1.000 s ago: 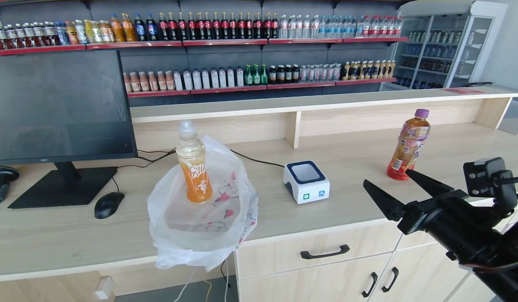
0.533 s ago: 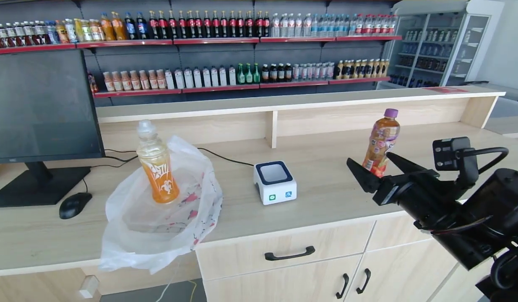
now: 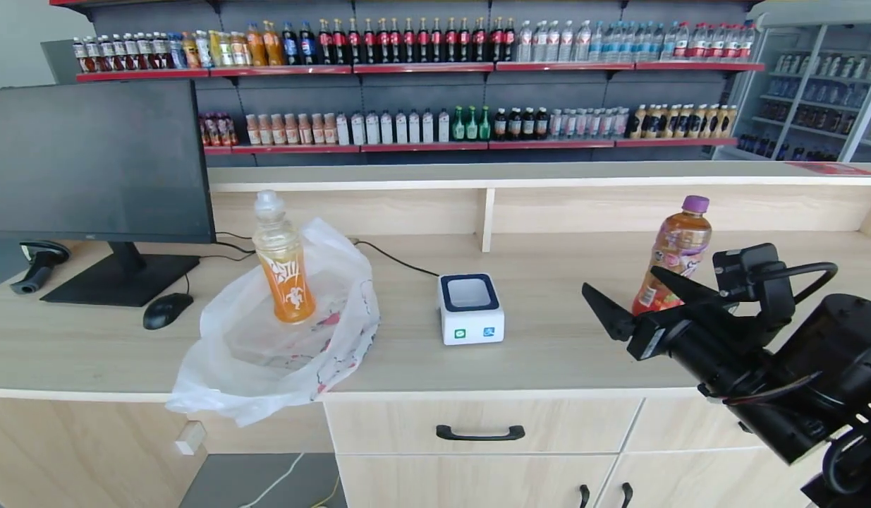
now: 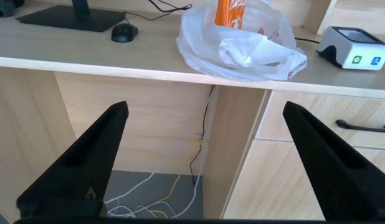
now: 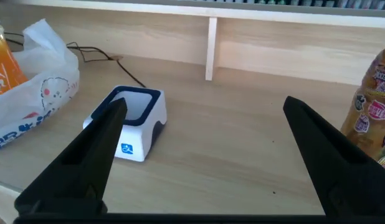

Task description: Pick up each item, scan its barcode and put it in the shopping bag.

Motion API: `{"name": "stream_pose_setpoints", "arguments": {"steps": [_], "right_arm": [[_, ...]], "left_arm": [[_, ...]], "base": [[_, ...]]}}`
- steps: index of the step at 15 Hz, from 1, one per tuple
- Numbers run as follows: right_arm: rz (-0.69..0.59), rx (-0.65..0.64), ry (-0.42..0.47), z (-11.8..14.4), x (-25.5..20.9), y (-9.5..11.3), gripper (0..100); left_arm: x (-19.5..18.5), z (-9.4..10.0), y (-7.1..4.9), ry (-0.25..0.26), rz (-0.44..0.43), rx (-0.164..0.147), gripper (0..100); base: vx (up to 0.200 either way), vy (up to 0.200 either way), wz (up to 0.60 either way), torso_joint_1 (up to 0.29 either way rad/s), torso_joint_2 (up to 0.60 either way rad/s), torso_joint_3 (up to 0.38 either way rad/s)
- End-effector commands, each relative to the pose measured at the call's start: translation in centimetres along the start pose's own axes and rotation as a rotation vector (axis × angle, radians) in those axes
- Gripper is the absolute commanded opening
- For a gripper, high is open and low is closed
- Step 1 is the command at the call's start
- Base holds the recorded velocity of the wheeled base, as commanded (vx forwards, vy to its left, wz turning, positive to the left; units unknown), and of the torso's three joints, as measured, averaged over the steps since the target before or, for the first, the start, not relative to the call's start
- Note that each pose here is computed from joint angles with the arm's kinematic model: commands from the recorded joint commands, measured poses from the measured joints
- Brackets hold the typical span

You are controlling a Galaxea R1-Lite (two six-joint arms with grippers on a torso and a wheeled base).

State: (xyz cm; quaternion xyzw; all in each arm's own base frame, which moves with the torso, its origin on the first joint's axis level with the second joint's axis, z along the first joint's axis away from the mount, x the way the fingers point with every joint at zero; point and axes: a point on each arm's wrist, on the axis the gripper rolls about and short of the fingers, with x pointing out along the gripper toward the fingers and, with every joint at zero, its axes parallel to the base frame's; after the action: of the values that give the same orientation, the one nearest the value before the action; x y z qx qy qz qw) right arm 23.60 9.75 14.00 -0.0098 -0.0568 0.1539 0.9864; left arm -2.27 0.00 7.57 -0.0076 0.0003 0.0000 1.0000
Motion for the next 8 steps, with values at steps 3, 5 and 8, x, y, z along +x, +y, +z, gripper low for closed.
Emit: {"name": "stream_pose_setpoints", "arguments": {"steps": [3,5,8], "right_arm": [[-0.003,0.014,0.030,-0.5,-0.6,-0.1,100],[-0.002,0.014,0.056,-1.1,-0.8,-0.1,100],[-0.008,0.020,0.097,-2.0,-0.8,-0.3,100]], "left_arm": [[0.0,0.0,0.0,-0.001,0.000,0.000,100],[0.0,0.0,0.0,-0.001,0.000,0.000,100],[0.0,0.0,0.0,-0.001,0.000,0.000,100]], "base": [[0.000,-0.200,0.00,0.005,0.00,0.002],[0.000,-0.200,0.00,0.005,0.00,0.002],[0.000,-0.200,0.00,0.002,0.00,0.001]]}}
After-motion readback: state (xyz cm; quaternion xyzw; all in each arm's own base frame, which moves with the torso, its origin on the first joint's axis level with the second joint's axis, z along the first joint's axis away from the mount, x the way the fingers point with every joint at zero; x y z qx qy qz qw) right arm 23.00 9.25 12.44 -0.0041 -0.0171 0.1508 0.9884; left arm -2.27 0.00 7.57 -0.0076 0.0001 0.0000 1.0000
